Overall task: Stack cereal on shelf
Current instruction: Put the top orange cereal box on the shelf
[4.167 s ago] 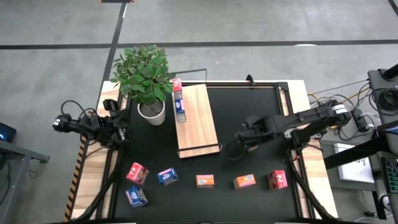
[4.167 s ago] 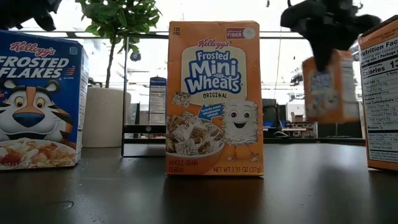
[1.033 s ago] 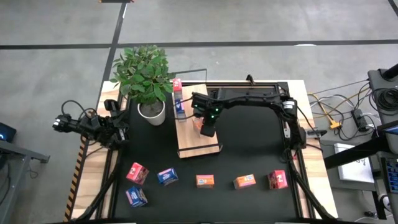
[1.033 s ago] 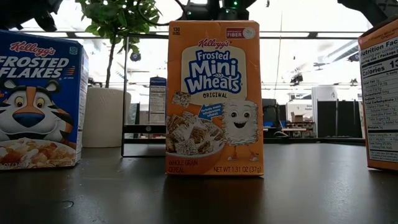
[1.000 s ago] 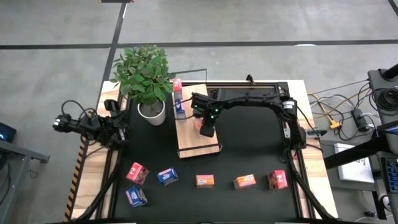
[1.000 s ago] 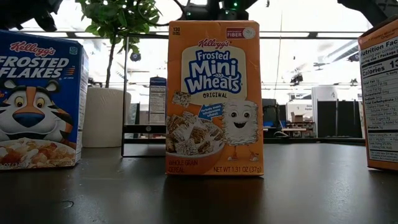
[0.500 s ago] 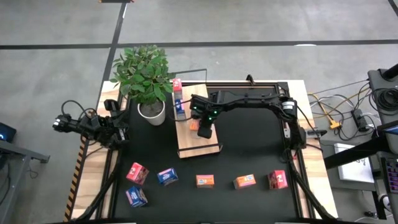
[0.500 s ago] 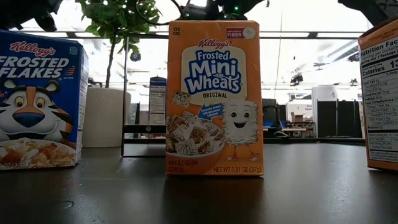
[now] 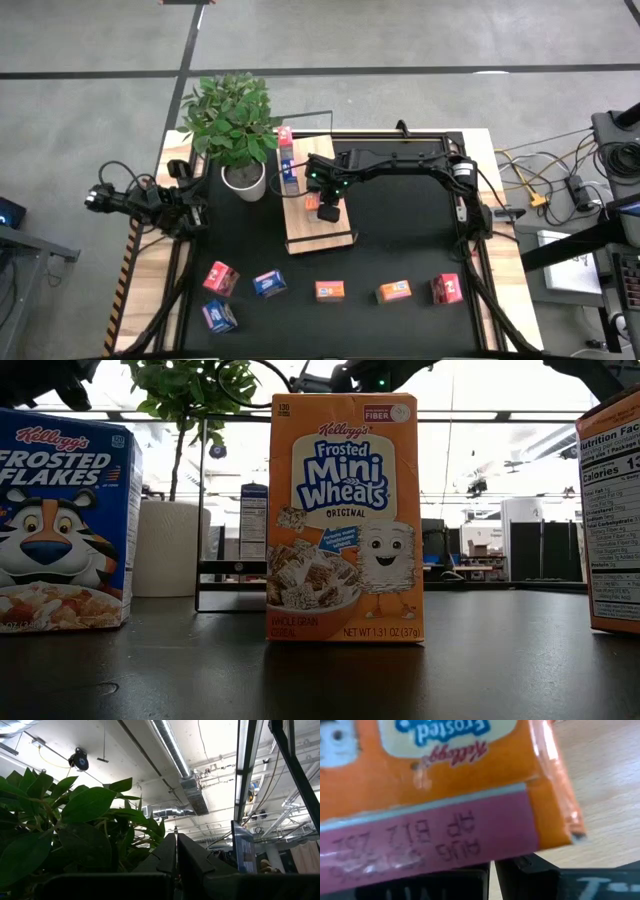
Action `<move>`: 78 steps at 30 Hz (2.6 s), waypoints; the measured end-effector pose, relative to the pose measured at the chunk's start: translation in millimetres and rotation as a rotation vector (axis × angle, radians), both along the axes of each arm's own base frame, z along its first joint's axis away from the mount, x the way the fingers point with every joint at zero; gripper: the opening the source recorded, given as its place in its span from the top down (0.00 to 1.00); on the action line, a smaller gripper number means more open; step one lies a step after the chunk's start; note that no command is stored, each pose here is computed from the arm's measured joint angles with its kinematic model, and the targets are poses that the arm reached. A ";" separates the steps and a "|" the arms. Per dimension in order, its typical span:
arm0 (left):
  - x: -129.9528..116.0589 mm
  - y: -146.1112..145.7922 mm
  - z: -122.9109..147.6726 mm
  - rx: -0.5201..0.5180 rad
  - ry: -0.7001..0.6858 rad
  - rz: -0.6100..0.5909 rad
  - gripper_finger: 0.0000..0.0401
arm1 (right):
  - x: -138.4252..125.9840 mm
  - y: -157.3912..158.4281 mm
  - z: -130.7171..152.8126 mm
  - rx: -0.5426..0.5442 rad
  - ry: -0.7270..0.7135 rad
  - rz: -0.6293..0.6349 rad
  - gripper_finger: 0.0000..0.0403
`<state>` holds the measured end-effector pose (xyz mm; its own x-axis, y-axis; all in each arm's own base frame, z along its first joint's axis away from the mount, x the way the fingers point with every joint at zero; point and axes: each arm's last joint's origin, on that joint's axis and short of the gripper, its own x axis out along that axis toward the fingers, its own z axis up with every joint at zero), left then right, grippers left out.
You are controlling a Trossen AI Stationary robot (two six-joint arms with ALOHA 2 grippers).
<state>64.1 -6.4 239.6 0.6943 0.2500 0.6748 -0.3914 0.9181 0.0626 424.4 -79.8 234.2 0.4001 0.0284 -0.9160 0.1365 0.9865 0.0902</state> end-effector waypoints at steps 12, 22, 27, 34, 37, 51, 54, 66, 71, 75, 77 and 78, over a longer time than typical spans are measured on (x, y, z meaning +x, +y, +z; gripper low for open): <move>-0.2 0.1 0.2 -0.001 -0.004 -0.001 1.00 | 8.5 4.2 3.4 -0.013 -0.087 0.024 0.98; -0.3 0.1 0.3 -0.001 -0.005 0.000 1.00 | 12.3 9.1 4.9 0.028 -0.127 0.042 0.98; -0.4 0.1 0.4 -0.002 -0.006 -0.001 1.00 | 11.7 13.5 4.1 0.038 -0.111 0.042 0.98; -0.6 0.2 0.5 -0.008 -0.010 -0.006 1.00 | 15.9 21.4 5.7 0.040 -0.146 0.050 0.98; -0.6 0.2 0.6 -0.013 -0.013 -0.011 1.00 | 16.3 21.8 5.9 0.040 -0.149 0.050 0.98; -0.8 0.2 0.7 -0.014 -0.015 -0.011 1.00 | 13.4 25.0 3.8 0.057 -0.108 0.031 0.98; -0.8 0.2 0.7 -0.014 -0.015 -0.011 1.00 | 14.1 27.7 4.0 0.062 -0.112 0.031 0.98; -0.8 0.2 0.7 -0.014 -0.015 -0.011 1.00 | 13.1 30.8 3.2 0.067 -0.094 0.025 0.98; -0.8 0.2 0.7 -0.014 -0.015 -0.011 1.00 | 11.8 33.1 2.4 0.076 -0.075 0.015 0.98; -0.8 0.2 0.7 -0.014 -0.015 -0.011 1.00 | 17.7 35.7 3.7 0.062 -0.132 0.038 0.98; -0.8 0.2 0.7 -0.014 -0.015 -0.011 1.00 | 20.8 35.7 4.3 0.054 -0.164 0.048 0.98; -0.8 0.2 0.7 -0.014 -0.015 -0.011 1.00 | 21.6 35.6 4.8 0.053 -0.173 0.049 0.98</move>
<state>63.3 -6.2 240.3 0.6870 0.2521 0.6815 -0.3822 0.9230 0.0439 446.0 -44.2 239.0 0.5486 0.0977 -0.8303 0.0664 0.9849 0.1598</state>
